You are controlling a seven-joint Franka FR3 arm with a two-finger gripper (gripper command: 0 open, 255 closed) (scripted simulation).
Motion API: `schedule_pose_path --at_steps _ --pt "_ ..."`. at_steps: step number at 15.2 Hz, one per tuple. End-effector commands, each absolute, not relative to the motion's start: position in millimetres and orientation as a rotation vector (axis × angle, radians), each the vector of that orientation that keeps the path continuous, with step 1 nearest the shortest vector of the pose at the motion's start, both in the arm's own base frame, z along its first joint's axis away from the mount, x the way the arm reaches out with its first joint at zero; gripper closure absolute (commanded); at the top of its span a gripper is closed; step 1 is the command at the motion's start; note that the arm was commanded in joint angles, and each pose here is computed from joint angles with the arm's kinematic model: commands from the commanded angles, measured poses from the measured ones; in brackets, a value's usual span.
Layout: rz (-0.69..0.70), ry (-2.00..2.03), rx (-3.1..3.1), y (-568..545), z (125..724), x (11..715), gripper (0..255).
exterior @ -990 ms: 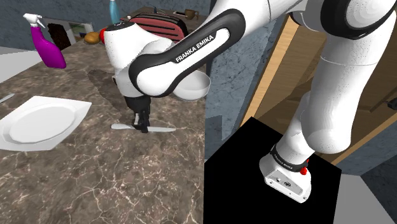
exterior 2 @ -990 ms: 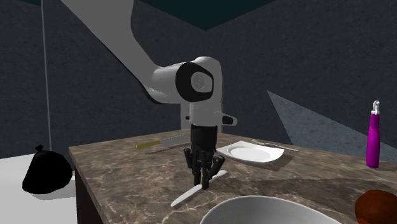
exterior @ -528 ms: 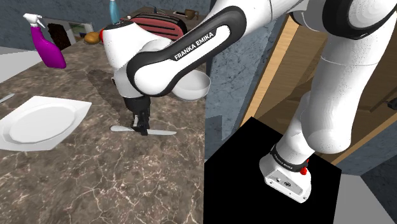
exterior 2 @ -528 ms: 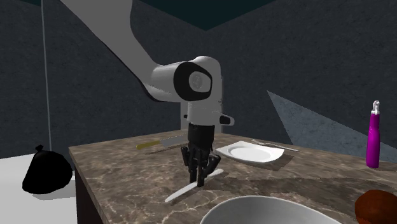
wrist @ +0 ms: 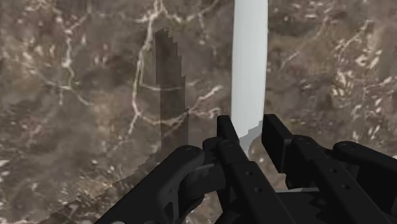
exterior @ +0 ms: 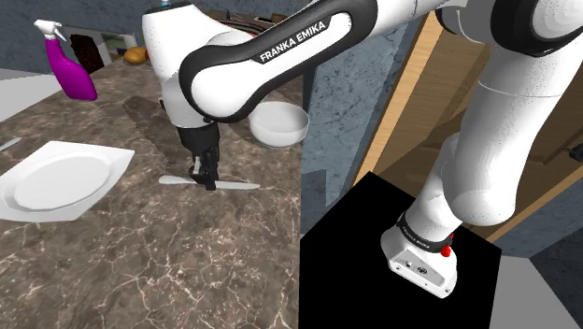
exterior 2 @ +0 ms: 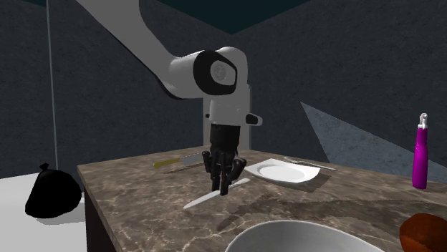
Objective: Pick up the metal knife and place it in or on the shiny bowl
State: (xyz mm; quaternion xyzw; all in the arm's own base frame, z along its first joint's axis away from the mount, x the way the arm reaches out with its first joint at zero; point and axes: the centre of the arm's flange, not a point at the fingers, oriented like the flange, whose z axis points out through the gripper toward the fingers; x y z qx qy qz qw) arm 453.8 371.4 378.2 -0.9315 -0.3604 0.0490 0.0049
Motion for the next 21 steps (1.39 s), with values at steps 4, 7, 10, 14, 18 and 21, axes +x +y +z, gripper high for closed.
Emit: schedule_pose_path --at_steps 4,7,10,14,18,21 --pt "0.154 -1.129 -2.917 371 405 456 255" --pt "0.154 -1.129 -2.917 371 420 456 255" --pt "0.154 -1.129 -2.917 371 436 456 255" --pt "0.154 -1.129 -2.917 371 457 456 255" --pt "0.154 -1.129 -2.917 371 479 456 255" --pt "0.154 -1.129 -2.917 358 488 458 255"
